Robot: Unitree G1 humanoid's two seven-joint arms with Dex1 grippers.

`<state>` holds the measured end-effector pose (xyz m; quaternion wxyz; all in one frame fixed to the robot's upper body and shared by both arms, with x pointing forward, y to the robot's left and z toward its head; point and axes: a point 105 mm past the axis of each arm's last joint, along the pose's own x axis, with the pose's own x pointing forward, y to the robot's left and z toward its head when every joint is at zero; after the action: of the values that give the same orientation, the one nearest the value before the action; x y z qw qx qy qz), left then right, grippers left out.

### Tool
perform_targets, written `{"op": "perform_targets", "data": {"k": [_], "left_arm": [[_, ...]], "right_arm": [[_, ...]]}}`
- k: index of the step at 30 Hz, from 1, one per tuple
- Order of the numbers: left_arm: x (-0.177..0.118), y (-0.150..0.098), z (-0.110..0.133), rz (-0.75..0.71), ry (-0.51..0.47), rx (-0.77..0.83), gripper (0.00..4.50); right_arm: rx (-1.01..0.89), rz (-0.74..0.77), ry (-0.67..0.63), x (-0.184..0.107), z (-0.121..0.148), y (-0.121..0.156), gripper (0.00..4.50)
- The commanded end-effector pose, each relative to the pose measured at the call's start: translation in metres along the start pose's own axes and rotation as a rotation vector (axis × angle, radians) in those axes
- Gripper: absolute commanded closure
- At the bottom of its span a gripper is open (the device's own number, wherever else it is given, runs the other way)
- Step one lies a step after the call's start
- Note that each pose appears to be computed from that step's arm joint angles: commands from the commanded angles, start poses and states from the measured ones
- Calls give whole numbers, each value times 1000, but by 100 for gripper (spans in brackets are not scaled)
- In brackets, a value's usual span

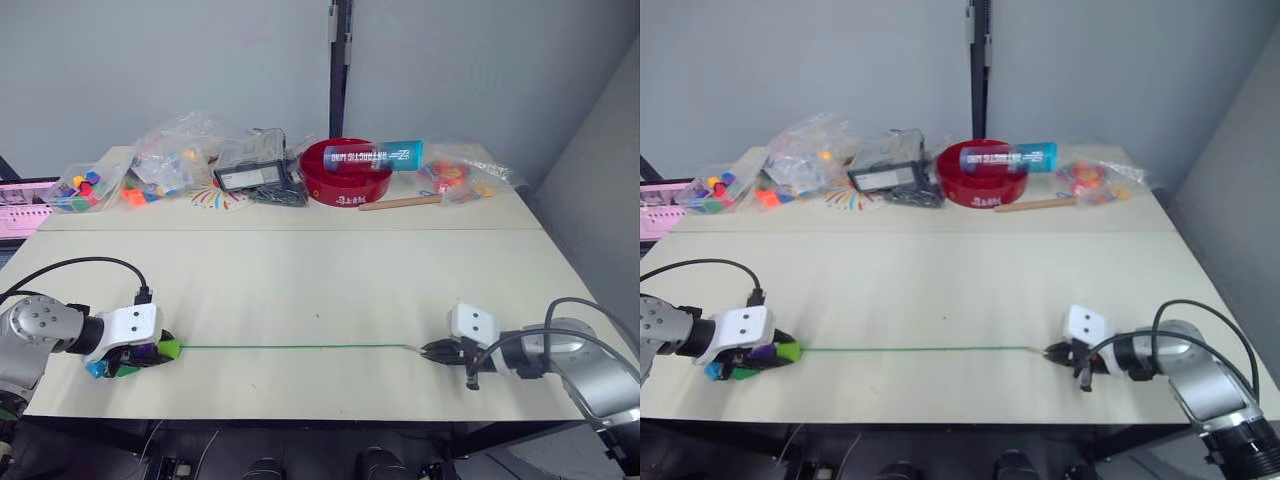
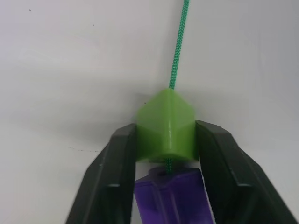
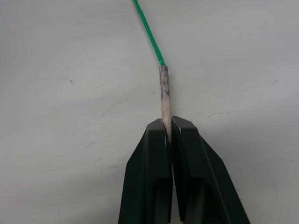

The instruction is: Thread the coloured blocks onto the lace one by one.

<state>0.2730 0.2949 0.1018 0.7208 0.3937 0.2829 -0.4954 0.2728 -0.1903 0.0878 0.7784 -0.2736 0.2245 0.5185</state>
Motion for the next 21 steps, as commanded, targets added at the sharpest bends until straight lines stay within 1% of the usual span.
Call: {"op": "perform_targets", "data": {"k": [1, 3, 5, 7, 12, 16, 21], "left_arm": [[2, -6, 6, -53, 28, 1, 121], [0, -4, 10, -53, 53, 9, 50], [-5, -3, 23, -69, 89, 8, 1], [-12, -3, 28, -86, 171, 39, 1], [-24, 0, 35, -111, 316, 51, 1], [-28, 4, 38, -87, 427, 87, 1], [-29, 8, 49, -31, 466, 108, 1]], "right_arm": [[3, 34, 22, 11, -3, 8, 450], [-1, 40, 16, 14, 0, 8, 450], [-5, 51, -1, 19, 6, 10, 450], [-7, 58, -20, 25, 12, 12, 450], [-4, 55, -47, 33, 20, 14, 450], [3, 44, -66, 37, 26, 16, 450], [12, 33, -77, 41, 28, 18, 450]]}}
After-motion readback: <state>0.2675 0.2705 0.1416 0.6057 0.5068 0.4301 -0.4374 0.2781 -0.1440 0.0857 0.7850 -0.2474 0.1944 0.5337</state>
